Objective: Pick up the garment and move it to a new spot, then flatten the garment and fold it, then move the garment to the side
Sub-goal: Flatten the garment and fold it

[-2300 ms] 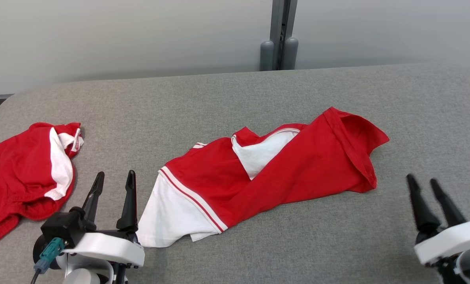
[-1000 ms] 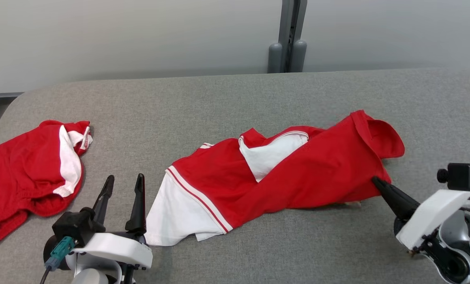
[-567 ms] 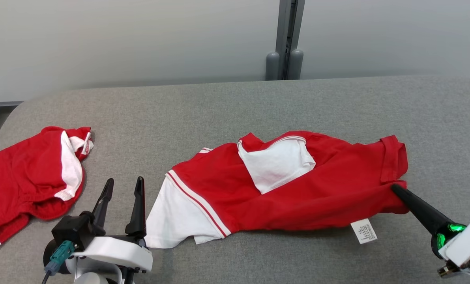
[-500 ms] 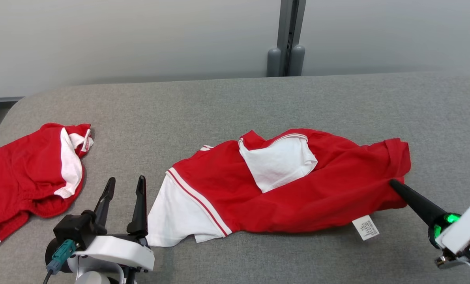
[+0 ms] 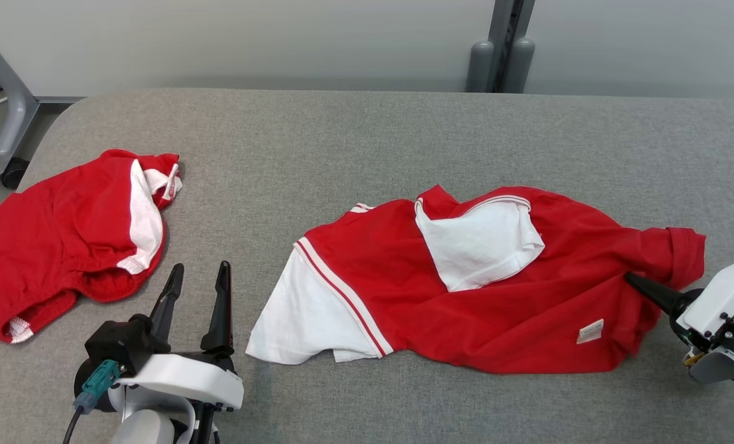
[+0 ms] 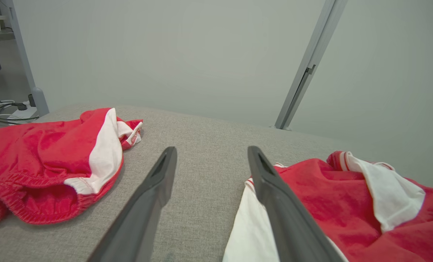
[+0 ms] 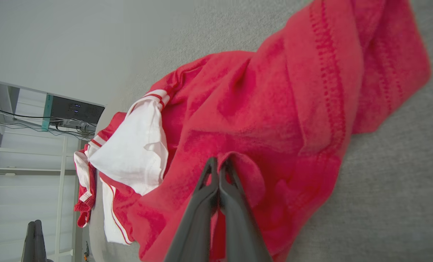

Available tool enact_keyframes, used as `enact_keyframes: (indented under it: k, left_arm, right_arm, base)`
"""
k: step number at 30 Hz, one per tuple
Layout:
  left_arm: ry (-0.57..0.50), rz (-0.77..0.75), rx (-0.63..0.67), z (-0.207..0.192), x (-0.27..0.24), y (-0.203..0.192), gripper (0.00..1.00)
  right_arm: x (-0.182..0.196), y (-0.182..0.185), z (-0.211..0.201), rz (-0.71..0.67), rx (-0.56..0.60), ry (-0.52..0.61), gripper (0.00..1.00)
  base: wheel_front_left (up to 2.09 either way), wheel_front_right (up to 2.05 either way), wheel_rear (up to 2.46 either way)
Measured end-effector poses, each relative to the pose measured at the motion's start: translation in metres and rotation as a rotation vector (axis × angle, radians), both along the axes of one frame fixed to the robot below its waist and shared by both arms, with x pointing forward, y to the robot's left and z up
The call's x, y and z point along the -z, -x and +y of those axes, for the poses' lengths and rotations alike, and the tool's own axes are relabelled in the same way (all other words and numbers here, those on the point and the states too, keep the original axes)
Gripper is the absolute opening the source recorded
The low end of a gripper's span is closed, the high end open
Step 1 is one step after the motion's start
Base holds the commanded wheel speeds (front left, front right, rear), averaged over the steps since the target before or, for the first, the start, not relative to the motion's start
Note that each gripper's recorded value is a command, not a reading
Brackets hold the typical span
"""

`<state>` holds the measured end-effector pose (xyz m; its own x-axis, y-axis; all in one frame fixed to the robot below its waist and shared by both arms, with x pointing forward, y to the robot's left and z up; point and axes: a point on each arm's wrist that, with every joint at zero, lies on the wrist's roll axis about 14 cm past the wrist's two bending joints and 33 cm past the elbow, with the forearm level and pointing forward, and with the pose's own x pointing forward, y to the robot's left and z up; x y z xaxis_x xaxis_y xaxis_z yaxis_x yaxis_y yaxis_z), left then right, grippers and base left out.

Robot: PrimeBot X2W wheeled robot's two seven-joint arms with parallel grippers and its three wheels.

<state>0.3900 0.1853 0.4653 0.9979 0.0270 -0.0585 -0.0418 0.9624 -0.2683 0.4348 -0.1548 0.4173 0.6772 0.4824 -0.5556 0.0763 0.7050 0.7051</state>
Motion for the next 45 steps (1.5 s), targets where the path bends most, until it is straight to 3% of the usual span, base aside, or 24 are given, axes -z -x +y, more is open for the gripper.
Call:
enact_keyframes:
  k: [1, 2, 3, 9, 14, 17, 23, 29, 37, 38, 39, 41, 45]
  left_arm:
    - [0.000, 0.001, -0.004, 0.001, 0.000, 0.000, 1.00]
    - [0.000, 0.000, -0.006, 0.002, 0.000, 0.000, 1.00]
    - [0.001, -0.001, -0.005, 0.001, 0.000, 0.000, 1.00]
    - [-0.004, -0.012, 0.017, -0.005, -0.004, -0.004, 1.00]
    - [-0.008, -0.013, 0.047, -0.014, -0.004, -0.004, 1.00]
    - [-0.012, -0.021, 0.061, -0.018, -0.006, -0.005, 1.00]
    - [-0.015, -0.014, 0.089, -0.027, -0.005, -0.006, 1.00]
    - [-0.017, -0.007, 0.097, -0.029, -0.003, -0.007, 1.00]
    - [-0.017, 0.008, 0.071, -0.020, 0.000, -0.003, 1.00]
    - [-0.016, 0.009, 0.066, -0.018, 0.000, -0.002, 1.00]
    - [-0.016, 0.010, 0.061, -0.017, 0.001, -0.001, 1.00]
    - [-0.015, 0.013, 0.055, -0.015, 0.001, 0.000, 1.00]
    - [-0.012, 0.015, 0.046, -0.012, 0.002, 0.001, 1.00]
  right_arm:
    - [-0.001, -0.002, -0.001, -0.008, 0.012, -0.004, 0.02]
    - [-0.002, -0.002, -0.002, -0.015, 0.021, -0.007, 0.67]
    - [-0.002, -0.001, -0.004, -0.018, 0.029, -0.012, 1.00]
    - [-0.017, 0.009, -0.022, -0.095, 0.106, -0.028, 1.00]
    - [-0.030, 0.027, -0.064, -0.195, 0.214, 0.057, 1.00]
    - [-0.046, 0.036, -0.069, -0.294, 0.239, 0.099, 1.00]
    - [-0.055, 0.058, -0.031, -0.401, 0.163, 0.123, 1.00]
    - [-0.027, 0.065, -0.010, -0.362, 0.059, 0.219, 1.00]
    - [-0.004, 0.050, 0.016, -0.311, -0.016, 0.250, 1.00]
    - [-0.002, 0.049, 0.017, -0.306, -0.019, 0.255, 0.97]
    - [0.000, 0.048, 0.017, -0.302, -0.024, 0.261, 0.60]
    - [0.002, 0.046, 0.021, -0.296, -0.034, 0.260, 0.00]
    - [-0.002, 0.044, 0.021, -0.307, -0.041, 0.262, 0.00]
  base:
    - [0.00, 0.00, 0.00]
    - [0.00, 0.00, 0.00]
    - [0.00, 0.00, 0.00]
    - [0.00, 0.00, 0.00]
    - [0.00, 0.00, 0.00]
    - [0.00, 0.00, 0.00]
    - [0.00, 0.00, 0.00]
    - [0.00, 0.00, 0.00]
    - [0.00, 0.00, 0.00]
    - [0.00, 0.00, 0.00]
    - [0.00, 0.00, 0.00]
    - [0.00, 0.00, 0.00]
    - [0.00, 0.00, 0.00]
